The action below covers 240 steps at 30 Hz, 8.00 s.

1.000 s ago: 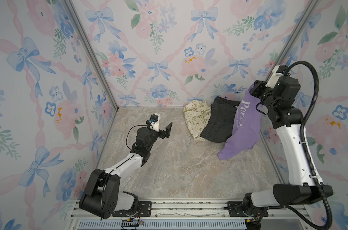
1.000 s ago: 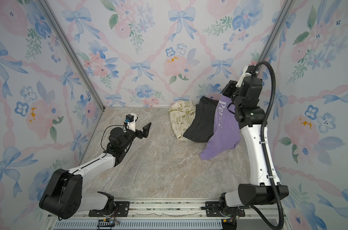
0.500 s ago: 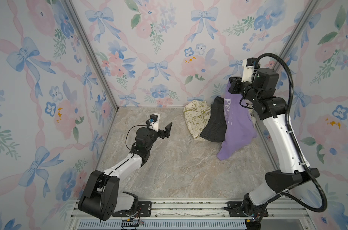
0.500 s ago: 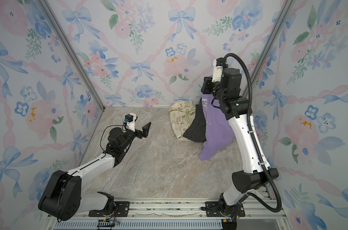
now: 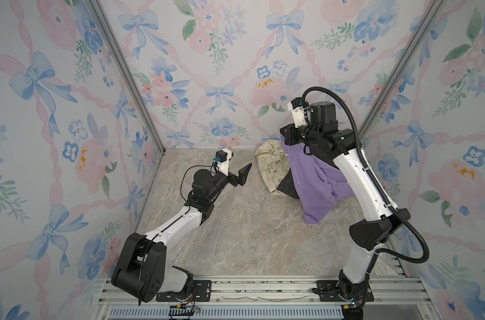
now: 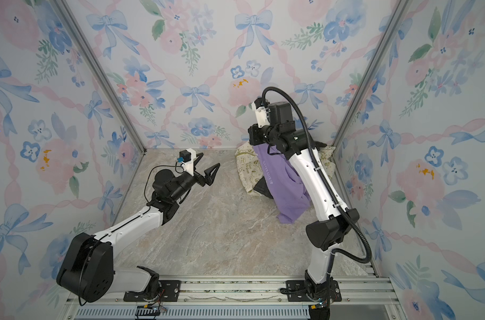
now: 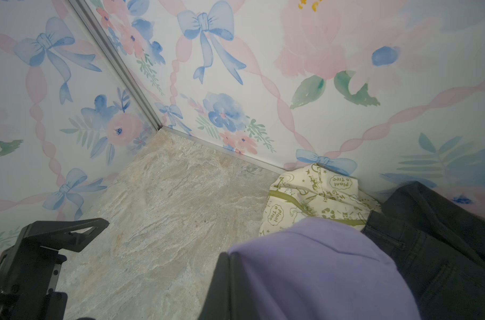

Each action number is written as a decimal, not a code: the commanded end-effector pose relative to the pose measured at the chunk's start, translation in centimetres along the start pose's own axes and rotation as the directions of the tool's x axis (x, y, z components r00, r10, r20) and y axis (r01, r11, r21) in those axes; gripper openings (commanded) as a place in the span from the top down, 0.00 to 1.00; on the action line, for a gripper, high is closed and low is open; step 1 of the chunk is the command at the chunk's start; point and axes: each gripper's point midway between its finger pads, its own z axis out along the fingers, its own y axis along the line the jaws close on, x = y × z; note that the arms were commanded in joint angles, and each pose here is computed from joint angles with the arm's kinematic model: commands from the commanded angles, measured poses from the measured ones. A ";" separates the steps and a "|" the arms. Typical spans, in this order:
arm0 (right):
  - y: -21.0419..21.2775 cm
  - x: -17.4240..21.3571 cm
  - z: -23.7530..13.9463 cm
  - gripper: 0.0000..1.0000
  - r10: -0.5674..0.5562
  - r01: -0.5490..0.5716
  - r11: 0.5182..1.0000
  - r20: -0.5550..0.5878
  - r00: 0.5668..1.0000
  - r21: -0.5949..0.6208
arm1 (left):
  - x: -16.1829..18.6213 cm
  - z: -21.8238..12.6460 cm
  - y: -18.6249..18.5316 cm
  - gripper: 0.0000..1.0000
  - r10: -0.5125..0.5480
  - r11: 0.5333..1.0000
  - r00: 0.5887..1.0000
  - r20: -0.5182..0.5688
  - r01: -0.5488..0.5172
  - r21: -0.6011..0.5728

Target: Pick out a specific cloth from the pile

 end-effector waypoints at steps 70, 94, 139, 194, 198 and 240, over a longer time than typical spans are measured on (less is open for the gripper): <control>-0.6 1.8 0.1 0.77 0.268 -0.263 0.962 0.071 0.961 -0.072 | 2.4 9.9 -8.7 1.00 -0.303 0.902 0.946 -0.114 0.323 0.287; -4.8 3.5 -3.8 0.17 0.288 -0.296 0.955 0.142 0.947 0.038 | -11.8 8.4 -8.9 1.00 -0.231 0.924 0.957 0.176 0.159 0.349; -4.9 3.7 -2.0 0.03 0.316 -0.323 0.945 0.129 0.940 0.041 | -22.2 1.1 5.5 1.00 -0.021 0.997 0.935 0.354 0.044 -0.058; -4.5 4.3 2.9 0.03 0.351 -0.352 0.936 0.052 0.935 0.016 | 12.3 -10.3 18.6 1.00 -0.559 0.671 0.818 -0.137 0.348 -0.655; -4.2 5.0 3.2 0.03 0.357 -0.358 0.934 0.035 0.933 0.013 | 16.6 -12.6 17.3 1.00 -0.651 0.605 0.739 -0.172 0.369 -0.706; -4.7 6.3 -0.4 0.03 0.309 -0.314 0.948 0.079 0.948 0.050 | 1.7 -15.5 15.7 0.17 -0.398 0.503 0.906 0.146 0.349 -0.791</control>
